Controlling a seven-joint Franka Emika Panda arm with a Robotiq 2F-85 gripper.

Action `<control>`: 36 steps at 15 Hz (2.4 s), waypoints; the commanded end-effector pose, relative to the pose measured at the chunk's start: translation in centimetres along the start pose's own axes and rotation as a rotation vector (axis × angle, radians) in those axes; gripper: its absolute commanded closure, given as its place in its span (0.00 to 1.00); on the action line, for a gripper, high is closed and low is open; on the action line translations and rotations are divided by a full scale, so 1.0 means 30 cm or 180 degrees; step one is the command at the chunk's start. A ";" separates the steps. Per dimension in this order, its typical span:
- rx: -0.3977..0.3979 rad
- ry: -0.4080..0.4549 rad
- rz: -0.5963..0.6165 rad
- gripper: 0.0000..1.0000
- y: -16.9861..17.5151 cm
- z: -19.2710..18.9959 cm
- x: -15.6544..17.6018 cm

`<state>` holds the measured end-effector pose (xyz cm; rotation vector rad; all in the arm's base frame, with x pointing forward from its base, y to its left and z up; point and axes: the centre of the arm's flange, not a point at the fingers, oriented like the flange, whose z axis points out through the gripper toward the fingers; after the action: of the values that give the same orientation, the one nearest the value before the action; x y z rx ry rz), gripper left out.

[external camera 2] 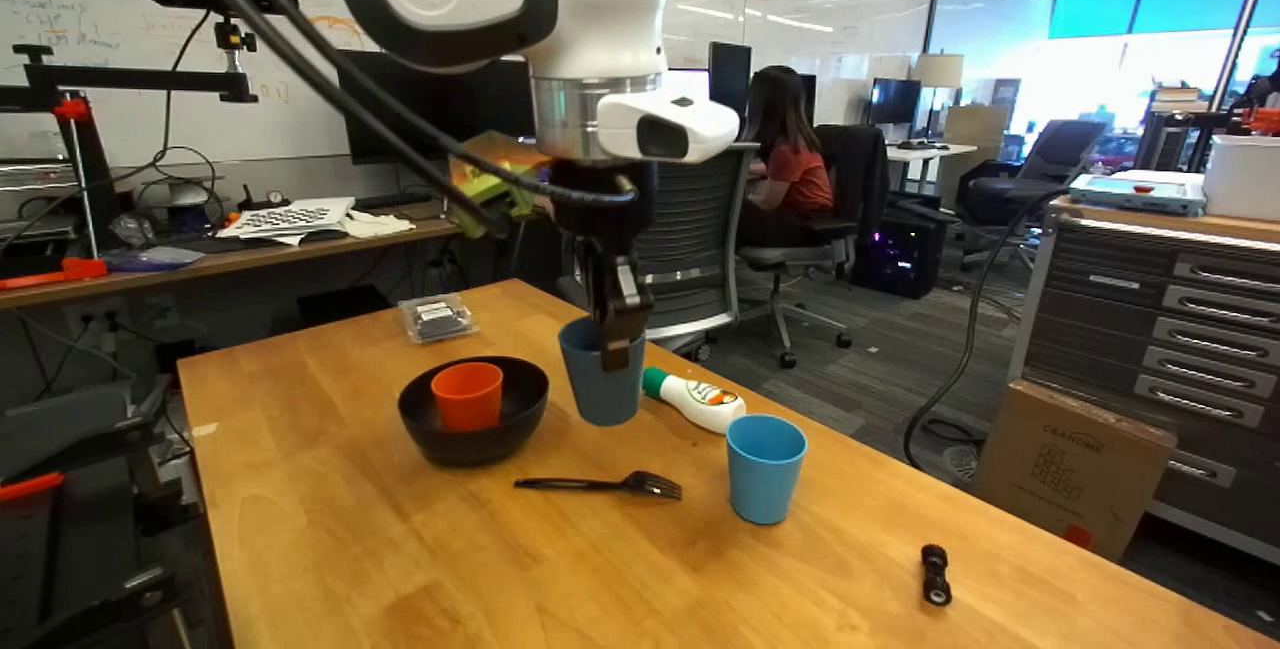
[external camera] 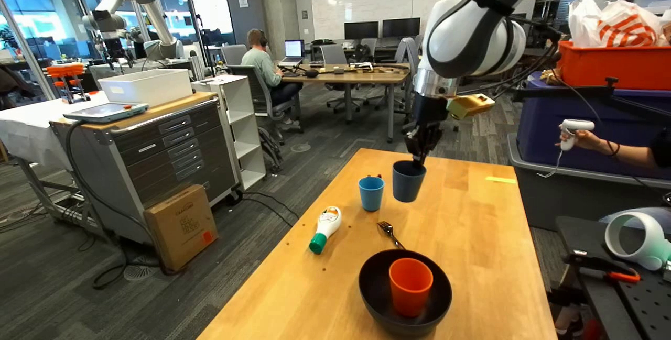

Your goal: Place the orange cup inside the black bowl, place the dark blue cup inside the light blue cup and place them inside the orange cup, place the black fork inside the stacked cups

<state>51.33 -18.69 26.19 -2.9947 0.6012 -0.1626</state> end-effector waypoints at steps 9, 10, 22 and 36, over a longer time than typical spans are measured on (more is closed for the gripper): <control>0.0149 0.0387 0.0919 0.99 0.077 -0.090 0.427; 0.0133 0.0391 0.0990 0.99 0.097 -0.078 0.449; 0.0191 0.0059 0.1191 0.99 0.112 0.117 0.521; 0.0057 -0.0224 0.1147 0.98 0.123 0.201 0.462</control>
<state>62.81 -27.03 20.45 -2.7914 1.1045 -0.0447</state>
